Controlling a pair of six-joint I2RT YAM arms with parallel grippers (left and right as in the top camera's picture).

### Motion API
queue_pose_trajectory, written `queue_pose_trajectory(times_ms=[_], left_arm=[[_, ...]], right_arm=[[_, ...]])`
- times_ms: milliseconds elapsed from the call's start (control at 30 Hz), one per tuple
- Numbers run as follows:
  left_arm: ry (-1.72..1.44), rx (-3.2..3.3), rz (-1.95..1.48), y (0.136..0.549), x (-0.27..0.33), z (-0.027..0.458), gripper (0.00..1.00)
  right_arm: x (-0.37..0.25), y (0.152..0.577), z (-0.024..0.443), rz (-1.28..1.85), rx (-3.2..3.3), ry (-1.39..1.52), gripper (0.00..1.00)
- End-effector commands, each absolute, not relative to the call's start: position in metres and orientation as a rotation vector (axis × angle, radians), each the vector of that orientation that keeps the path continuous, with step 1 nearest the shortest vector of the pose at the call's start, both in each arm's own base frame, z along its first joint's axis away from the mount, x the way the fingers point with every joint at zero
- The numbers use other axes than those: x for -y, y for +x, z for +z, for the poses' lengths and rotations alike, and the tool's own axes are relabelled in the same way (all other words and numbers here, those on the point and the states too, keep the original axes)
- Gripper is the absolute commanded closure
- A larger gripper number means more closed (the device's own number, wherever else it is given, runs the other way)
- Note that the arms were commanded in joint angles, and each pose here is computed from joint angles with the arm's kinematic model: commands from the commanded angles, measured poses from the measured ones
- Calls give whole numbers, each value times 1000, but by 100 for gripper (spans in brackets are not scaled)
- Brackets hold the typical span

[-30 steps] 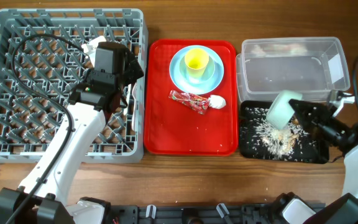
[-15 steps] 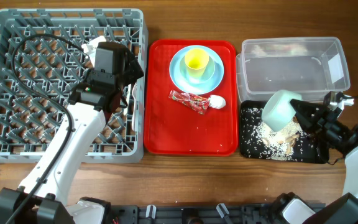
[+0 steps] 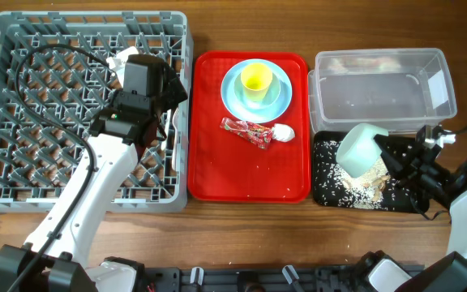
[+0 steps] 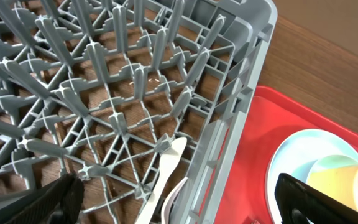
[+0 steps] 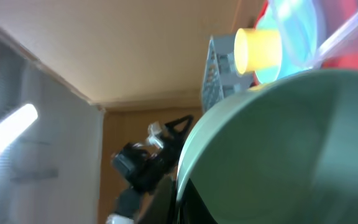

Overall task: Sort waste into correct bins and load items into the dishwasher rack
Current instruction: 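Tip the green rice bowl over the black tray with the right gripper, then carry the green bowl back and set it on the red tray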

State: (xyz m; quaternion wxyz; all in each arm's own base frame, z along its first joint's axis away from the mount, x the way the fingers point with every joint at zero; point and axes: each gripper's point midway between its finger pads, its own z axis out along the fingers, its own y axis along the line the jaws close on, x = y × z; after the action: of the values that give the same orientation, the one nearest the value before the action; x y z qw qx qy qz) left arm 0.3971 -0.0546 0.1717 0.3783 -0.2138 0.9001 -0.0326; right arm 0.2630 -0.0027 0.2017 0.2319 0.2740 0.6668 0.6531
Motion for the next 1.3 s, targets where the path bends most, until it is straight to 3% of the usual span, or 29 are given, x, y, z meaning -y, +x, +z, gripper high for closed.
queue_pose_trajectory(times_ms=[0, 67, 133, 200, 267, 400, 667, 800, 1067, 1267], left_arm=[[-565, -2297, -94, 397, 54, 171, 0], [-565, -2297, -94, 397, 54, 171, 0], [-565, -2296, -95, 397, 54, 171, 0], [-565, -2296, -95, 397, 54, 171, 0], [-565, -2296, -94, 397, 54, 171, 0], [-565, -2293, -96, 397, 54, 171, 0], [-565, -2292, -97, 398, 54, 171, 0], [-565, -2293, -97, 397, 54, 171, 0], [-565, -2293, -97, 397, 54, 171, 0], [-565, -2289, -99, 398, 54, 172, 0]], right_arm=[[5, 266, 194, 1745, -1882, 793, 96], [-4, 259, 207, 1847, -1817, 756, 96], [9, 271, 194, 1652, -1892, 668, 95], [-4, 261, 191, 1783, -1903, 838, 96], [-15, 257, 192, 1741, -1933, 685, 96], [-38, 239, 136, 1432, -2360, 688, 95], [-70, 249, 218, 885, -2416, 413, 95], [-102, 243, 226, 713, -2404, 313, 95], [-242, 251, 139, 683, -2638, -179, 96], [-302, 252, 81, 894, -2731, -309, 96]])
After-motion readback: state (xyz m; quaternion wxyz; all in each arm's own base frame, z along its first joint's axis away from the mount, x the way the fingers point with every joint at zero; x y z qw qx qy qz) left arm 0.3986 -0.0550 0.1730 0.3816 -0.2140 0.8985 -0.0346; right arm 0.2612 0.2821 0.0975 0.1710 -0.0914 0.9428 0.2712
